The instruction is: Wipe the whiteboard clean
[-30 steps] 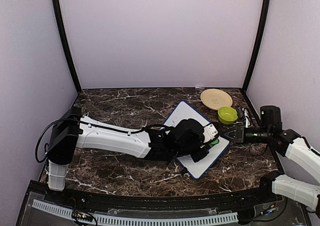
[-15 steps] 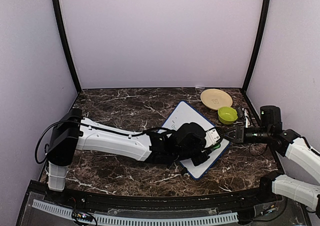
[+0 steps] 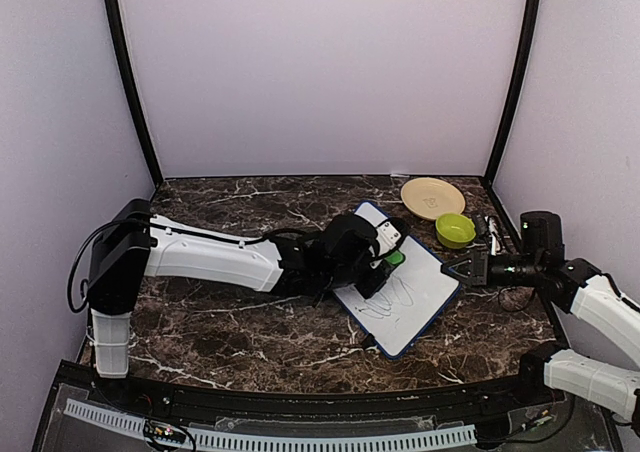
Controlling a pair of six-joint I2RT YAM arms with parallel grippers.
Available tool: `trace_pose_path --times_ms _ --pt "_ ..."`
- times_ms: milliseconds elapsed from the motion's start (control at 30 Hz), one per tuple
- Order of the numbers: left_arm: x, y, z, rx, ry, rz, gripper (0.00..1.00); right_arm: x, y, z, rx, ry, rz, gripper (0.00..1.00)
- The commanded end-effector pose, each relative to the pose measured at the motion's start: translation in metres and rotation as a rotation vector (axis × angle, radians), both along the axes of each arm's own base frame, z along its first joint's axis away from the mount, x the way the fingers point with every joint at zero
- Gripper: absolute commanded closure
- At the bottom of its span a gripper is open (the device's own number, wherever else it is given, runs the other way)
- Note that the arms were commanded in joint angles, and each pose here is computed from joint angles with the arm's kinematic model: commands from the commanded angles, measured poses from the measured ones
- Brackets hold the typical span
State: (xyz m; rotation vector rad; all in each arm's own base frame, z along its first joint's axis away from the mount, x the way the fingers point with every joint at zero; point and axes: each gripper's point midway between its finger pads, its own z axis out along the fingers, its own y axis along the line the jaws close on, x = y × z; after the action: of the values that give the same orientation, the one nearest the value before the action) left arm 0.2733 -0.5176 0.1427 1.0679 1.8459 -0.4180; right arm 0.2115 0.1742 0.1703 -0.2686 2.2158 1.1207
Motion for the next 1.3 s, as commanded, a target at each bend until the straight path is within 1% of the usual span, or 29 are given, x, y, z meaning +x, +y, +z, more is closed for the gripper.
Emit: trace_pose_path --times_ms 0,100,233,300,433,533,600,667,700,833,1033,1100,1167,1233,1267 --pt "0.002 0.019 -0.02 0.077 0.01 0.038 1.0 -0.006 0.007 0.011 0.031 -0.033 0.054 1.0" --pt "-0.019 0.001 -0.018 0.075 -0.025 -0.038 1.0 -0.006 0.007 0.011 0.031 -0.033 0.054 1.0" --pt "-0.061 -0.029 -0.02 0.063 -0.04 -0.158 1.0 -0.006 0.008 0.012 0.031 -0.033 0.055 1.0" --pt "-0.073 -0.038 -0.022 0.045 -0.025 -0.194 1.0 -0.006 0.007 0.012 0.03 -0.032 0.053 1.0" --pt "-0.085 -0.041 -0.027 0.041 -0.005 -0.229 1.0 -0.006 0.007 0.011 0.029 -0.029 0.052 1.0" --pt "-0.079 -0.036 -0.031 0.055 0.001 -0.204 1.0 -0.006 0.007 0.011 0.029 -0.032 0.054 1.0" --pt "-0.069 -0.029 -0.033 0.058 0.022 -0.174 1.0 -0.006 0.008 0.011 0.03 -0.032 0.056 1.0" --pt "-0.055 -0.02 -0.033 0.04 0.06 -0.144 1.0 -0.006 0.008 0.011 0.029 -0.032 0.057 1.0" --pt "-0.042 -0.011 -0.033 0.031 0.076 -0.11 1.0 -0.006 0.007 0.011 0.029 -0.031 0.056 1.0" --pt "-0.009 0.011 -0.037 0.041 0.084 -0.03 1.0 -0.006 0.007 0.011 0.029 -0.032 0.056 1.0" --pt "0.02 0.037 -0.038 0.025 0.107 0.064 1.0 -0.006 0.007 0.011 0.029 -0.033 0.056 1.0" --pt "0.022 0.041 -0.037 0.02 0.109 0.072 1.0 -0.006 0.008 0.012 0.029 -0.034 0.057 1.0" --pt "0.016 0.036 -0.034 0.01 0.111 0.041 1.0 -0.006 0.008 0.012 0.029 -0.033 0.056 1.0" --pt "0.001 0.023 -0.032 0.015 0.085 -0.019 1.0 -0.006 0.008 0.012 0.029 -0.034 0.056 1.0" --pt "-0.013 0.011 -0.031 0.023 0.055 -0.067 1.0 -0.005 0.008 0.012 0.03 -0.036 0.055 1.0"
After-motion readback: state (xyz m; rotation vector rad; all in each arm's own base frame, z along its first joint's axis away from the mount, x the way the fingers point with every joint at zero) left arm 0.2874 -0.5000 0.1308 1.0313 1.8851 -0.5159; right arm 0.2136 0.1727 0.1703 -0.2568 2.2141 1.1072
